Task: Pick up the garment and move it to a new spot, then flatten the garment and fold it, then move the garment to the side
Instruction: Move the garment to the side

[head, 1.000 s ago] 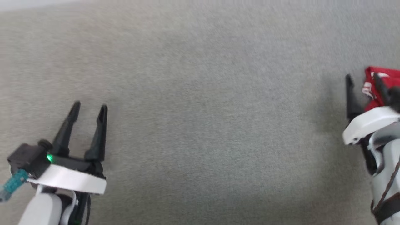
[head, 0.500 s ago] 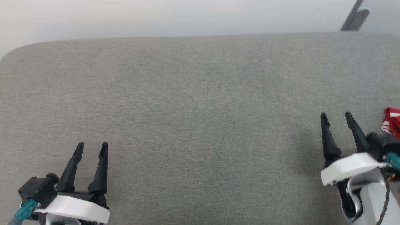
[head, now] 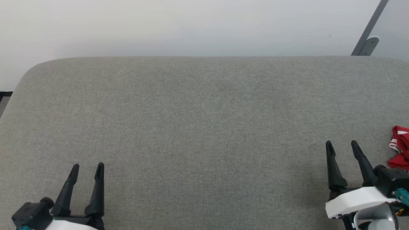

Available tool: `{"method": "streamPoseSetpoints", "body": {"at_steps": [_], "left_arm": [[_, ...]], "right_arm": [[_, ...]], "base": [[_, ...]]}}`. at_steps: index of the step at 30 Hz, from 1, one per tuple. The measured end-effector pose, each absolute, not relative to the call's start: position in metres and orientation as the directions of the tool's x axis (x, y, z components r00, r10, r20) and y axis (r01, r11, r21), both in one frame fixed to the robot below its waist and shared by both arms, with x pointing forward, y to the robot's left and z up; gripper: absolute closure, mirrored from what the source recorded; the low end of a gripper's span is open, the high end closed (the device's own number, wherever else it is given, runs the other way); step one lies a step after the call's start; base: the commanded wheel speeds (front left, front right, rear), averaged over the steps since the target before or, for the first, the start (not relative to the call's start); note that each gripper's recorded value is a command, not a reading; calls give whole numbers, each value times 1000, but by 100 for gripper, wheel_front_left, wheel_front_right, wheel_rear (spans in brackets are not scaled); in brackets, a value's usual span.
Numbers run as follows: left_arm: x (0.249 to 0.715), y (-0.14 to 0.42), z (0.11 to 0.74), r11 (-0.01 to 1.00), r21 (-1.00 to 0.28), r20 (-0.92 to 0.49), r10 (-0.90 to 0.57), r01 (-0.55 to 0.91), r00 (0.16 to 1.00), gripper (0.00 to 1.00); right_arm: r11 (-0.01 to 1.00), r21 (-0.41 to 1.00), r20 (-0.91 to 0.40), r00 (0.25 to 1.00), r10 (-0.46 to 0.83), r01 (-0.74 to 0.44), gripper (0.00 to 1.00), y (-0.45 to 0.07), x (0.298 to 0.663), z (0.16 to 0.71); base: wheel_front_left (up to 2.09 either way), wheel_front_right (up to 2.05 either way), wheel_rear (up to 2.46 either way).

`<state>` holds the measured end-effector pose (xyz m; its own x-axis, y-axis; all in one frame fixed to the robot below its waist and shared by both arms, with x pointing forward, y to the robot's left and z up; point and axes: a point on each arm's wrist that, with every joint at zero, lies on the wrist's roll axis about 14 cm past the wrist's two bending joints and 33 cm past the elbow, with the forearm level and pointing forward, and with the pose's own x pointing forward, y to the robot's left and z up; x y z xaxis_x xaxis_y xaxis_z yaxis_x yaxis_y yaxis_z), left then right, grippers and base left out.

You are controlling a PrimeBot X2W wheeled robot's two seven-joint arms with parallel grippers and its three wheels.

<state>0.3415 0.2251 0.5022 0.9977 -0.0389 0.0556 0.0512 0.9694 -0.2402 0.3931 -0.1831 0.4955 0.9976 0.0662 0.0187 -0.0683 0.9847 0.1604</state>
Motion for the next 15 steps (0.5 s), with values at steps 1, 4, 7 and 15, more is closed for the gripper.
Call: {"method": "streamPoseSetpoints", "body": {"at_steps": [1,4,7,15], "left_arm": [[340,225,502,970,-240,57,-37,50,998,0],[338,225,504,969,-243,61,-33,47,998,0],[336,224,502,968,-248,58,-29,42,998,0],[337,223,503,968,-248,62,-28,42,998,0]], "right_arm": [[985,160,22,998,62,-65,0,-184,391,497],[985,161,23,998,53,-56,0,-187,388,500],[985,163,24,999,49,-52,0,-187,386,501],[984,170,18,999,43,-45,0,-188,384,503]], "base": [[0,0,0],[0,0,0],[0,0,0],[0,0,0]]}}
